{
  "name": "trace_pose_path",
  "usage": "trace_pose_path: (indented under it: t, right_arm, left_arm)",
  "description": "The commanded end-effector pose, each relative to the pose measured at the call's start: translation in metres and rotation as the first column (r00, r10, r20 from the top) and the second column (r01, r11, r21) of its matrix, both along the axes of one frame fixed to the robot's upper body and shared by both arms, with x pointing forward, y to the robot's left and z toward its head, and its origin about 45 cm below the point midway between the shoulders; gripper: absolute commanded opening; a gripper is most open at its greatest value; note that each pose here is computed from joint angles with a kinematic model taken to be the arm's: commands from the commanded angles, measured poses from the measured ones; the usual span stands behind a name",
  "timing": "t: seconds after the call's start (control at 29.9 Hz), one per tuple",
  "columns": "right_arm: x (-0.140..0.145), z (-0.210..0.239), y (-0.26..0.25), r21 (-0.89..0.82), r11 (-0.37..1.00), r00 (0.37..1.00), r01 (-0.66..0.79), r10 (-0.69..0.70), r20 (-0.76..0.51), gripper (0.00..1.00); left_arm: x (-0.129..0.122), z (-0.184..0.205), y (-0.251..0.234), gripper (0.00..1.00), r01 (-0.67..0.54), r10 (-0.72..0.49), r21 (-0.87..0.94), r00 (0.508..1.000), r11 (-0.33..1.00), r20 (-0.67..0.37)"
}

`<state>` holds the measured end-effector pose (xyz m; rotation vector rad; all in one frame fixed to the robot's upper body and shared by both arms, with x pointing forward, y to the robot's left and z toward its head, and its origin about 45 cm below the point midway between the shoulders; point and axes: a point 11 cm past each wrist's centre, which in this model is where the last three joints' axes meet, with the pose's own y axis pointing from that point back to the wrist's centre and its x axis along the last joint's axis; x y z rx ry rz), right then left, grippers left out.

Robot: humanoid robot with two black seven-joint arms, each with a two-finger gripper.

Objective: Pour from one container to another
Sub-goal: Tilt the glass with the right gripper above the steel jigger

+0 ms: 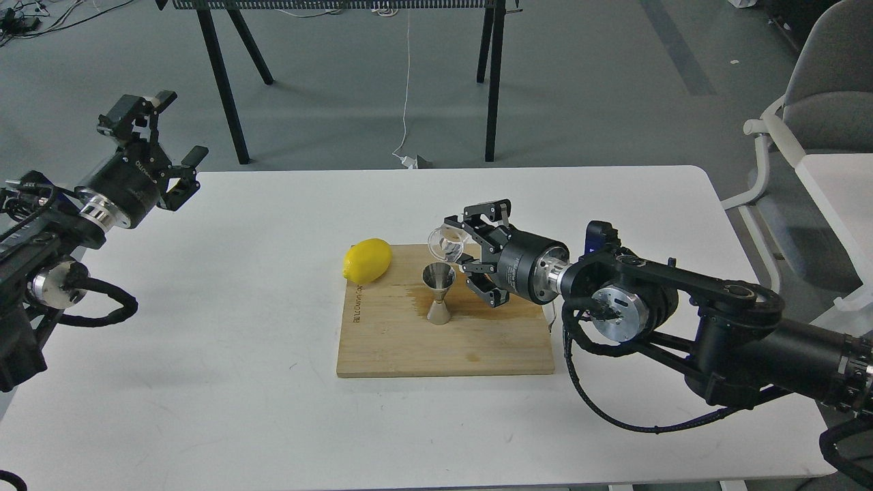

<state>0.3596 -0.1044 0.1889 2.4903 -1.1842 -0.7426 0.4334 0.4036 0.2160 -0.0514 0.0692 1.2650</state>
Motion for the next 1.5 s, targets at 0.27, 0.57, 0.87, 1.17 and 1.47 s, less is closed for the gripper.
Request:
trace_pose_path:
  t: [0.27,0.57,0.87,1.17,1.47]
  right_arm:
    - [0.0005,0.0,-0.0006,-0.024,1.0,1.0,-0.014,0.015,0.026,0.46]
    - [-0.0004,-0.0004,0.0034,-0.068,0.996,0.998,-0.05,0.053,0.044,0.46]
    - [0.0003,0.0017,0.0056,-0.083,0.994,0.996,-0.065,0.07,0.058,0.46]
    - [0.0008,0.0022,0.0051,-0.1,0.992,0.994,-0.075,0.083,0.077,0.46]
    - [-0.0021,-0.0018,0.0056,-0.137,0.986,0.99,-0.099,0.112,0.087,0.46]
  left_arm:
    - [0.0,0.0001,0.0001,1.0,0.0,0.0,0.0,1.0,1.0,0.0]
    - [0.0003,-0.0005,-0.0013,1.0,0.002,-0.002,-0.002,1.0,1.0,0.0]
    - [0.0003,-0.0005,-0.0013,1.0,0.002,-0.002,-0.002,1.0,1.0,0.0]
    - [0.0003,-0.0005,-0.0013,1.0,0.002,-0.002,-0.002,1.0,1.0,0.0]
    - [0.0004,-0.0009,-0.002,1.0,0.003,-0.003,-0.003,1.0,1.0,-0.001]
